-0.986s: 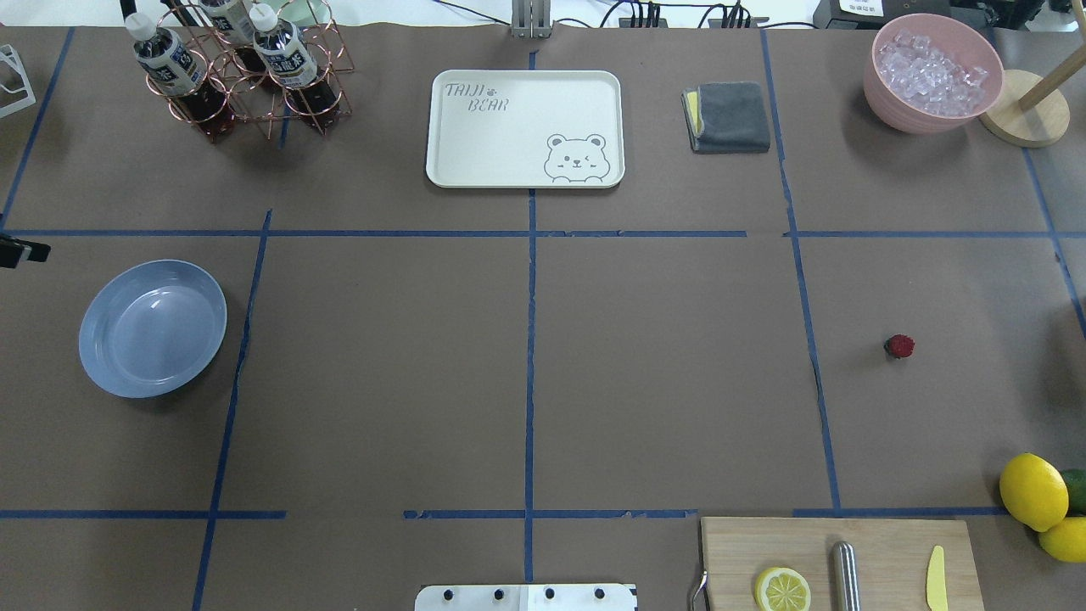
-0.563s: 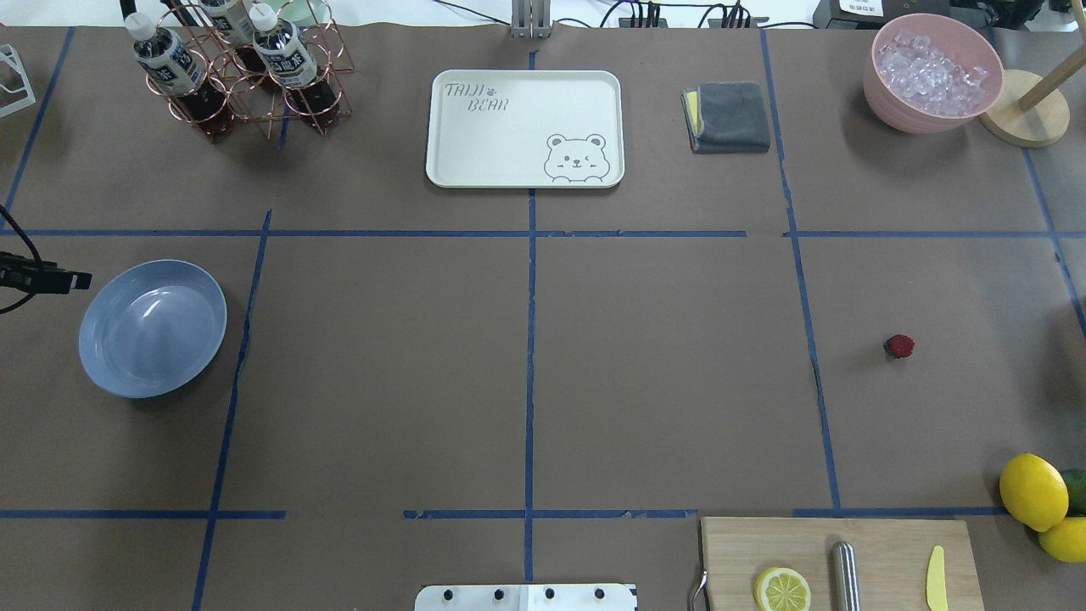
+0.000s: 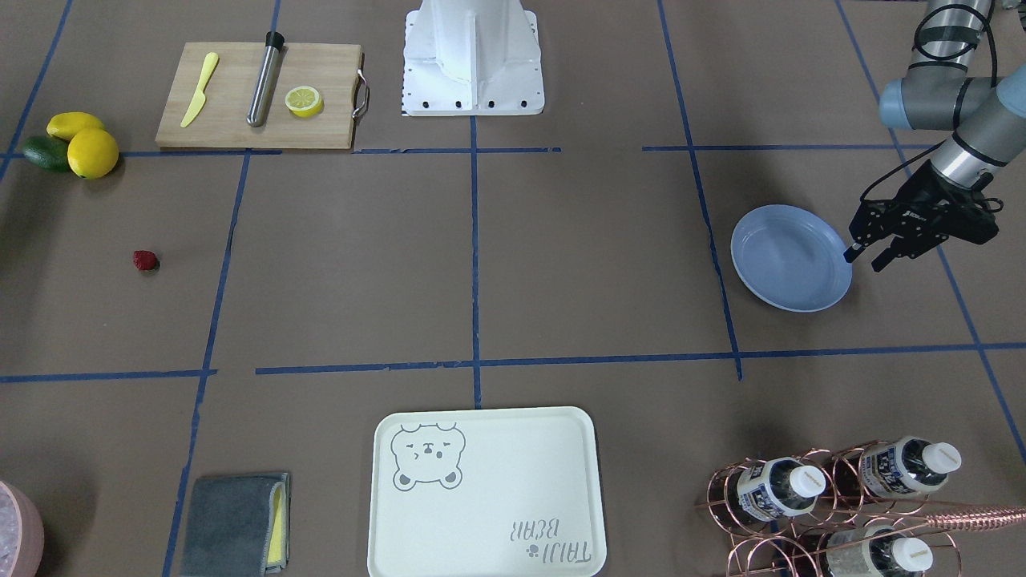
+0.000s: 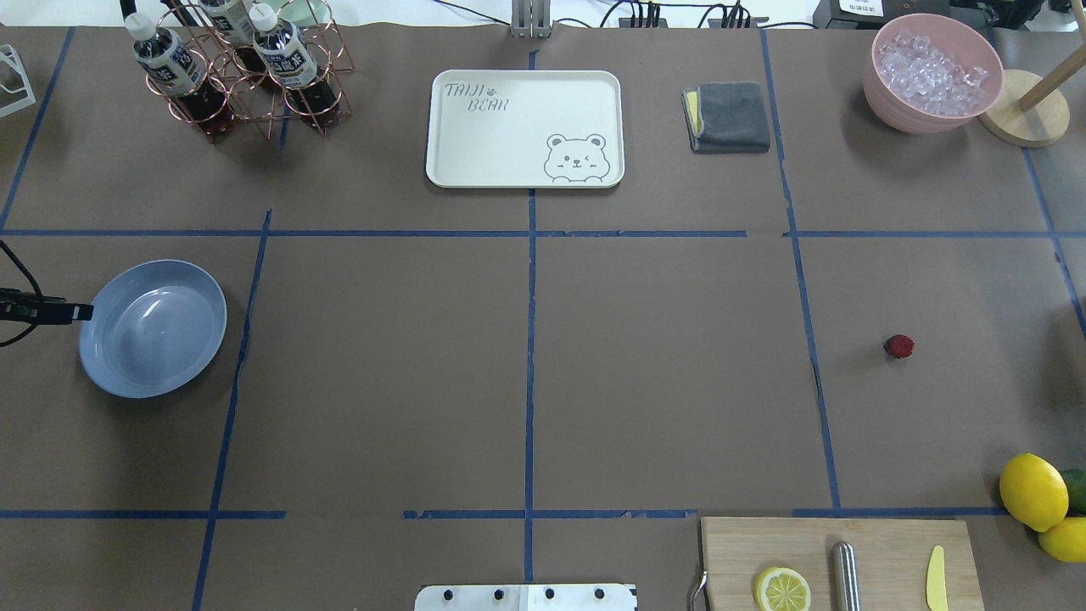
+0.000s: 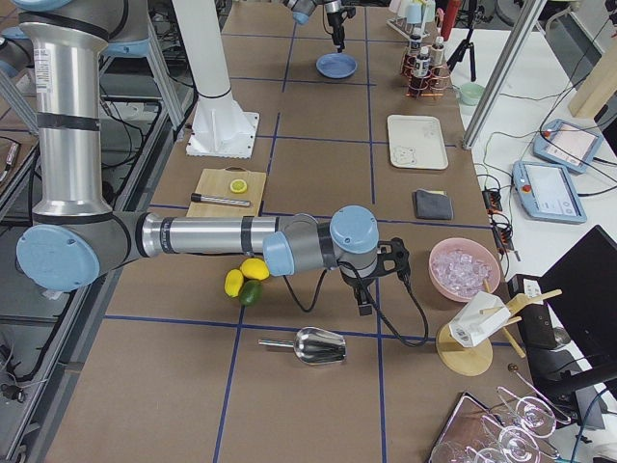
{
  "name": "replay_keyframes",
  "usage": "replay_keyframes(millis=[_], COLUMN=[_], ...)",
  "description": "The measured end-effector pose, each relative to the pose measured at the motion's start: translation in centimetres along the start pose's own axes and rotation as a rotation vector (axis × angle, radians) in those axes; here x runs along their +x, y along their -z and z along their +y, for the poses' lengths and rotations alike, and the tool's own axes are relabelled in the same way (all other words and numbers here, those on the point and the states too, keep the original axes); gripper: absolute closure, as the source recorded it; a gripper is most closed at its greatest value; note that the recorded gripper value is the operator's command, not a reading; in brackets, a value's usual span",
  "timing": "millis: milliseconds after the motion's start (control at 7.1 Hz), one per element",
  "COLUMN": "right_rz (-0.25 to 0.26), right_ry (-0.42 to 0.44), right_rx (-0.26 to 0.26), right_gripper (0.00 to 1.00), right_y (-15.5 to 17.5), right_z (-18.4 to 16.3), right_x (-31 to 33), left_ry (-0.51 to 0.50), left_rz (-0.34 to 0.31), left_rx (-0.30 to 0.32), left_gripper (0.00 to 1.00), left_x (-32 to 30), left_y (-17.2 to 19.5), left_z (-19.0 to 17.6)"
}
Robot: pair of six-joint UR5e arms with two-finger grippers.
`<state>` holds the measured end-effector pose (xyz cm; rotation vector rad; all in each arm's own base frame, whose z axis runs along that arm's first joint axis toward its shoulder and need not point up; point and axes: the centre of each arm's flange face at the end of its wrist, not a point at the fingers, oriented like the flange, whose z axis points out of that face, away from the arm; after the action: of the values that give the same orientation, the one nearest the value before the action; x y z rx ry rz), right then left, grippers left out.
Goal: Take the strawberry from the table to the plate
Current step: 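Reach the left gripper to the rim of the light blue plate and grip it, then lift and carry the blue plate with the left gripper toward the table center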
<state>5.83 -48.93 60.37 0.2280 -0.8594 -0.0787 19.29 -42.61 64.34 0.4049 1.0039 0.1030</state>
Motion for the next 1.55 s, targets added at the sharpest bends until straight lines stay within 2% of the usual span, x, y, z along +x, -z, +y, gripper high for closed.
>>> replay_keyframes(millis=[141,282,423,704,986,1268,1549], right_rz=[0.0,0.0,0.0,0.0,-0.001,-0.002,-0.003], right_ry=[0.0,0.0,-0.001,0.0,0.001,0.002,0.002], right_rx=[0.0,0.0,-0.001,0.0,0.002,0.003,0.004], right_gripper=[0.0,0.0,0.0,0.0,0.0,0.0,0.0], right_y=[0.0,0.0,0.0,0.0,0.1,0.2,0.2], right_z=[0.0,0.0,0.0,0.0,0.0,0.1,0.1], right_x=[0.0,0.0,0.0,0.0,-0.1,-0.1,-0.2], left_ry=[-0.002,-0.006,-0.009,-0.017,-0.04,-0.021,0.008], left_rz=[0.007,0.014,0.018,0.024,0.067,0.141,0.201], left_rx=[-0.007,-0.013,-0.018,-0.022,0.004,0.053,0.054], left_gripper=[0.52,0.77,0.98,1.0,1.0,1.0,1.0], left_x=[0.3,0.7,0.9,1.1,2.8,8.5,17.8], left_y=[-0.3,-0.6,-0.8,-1.0,-0.2,2.6,4.0], left_z=[0.3,0.6,0.7,0.9,0.4,-2.4,-7.0])
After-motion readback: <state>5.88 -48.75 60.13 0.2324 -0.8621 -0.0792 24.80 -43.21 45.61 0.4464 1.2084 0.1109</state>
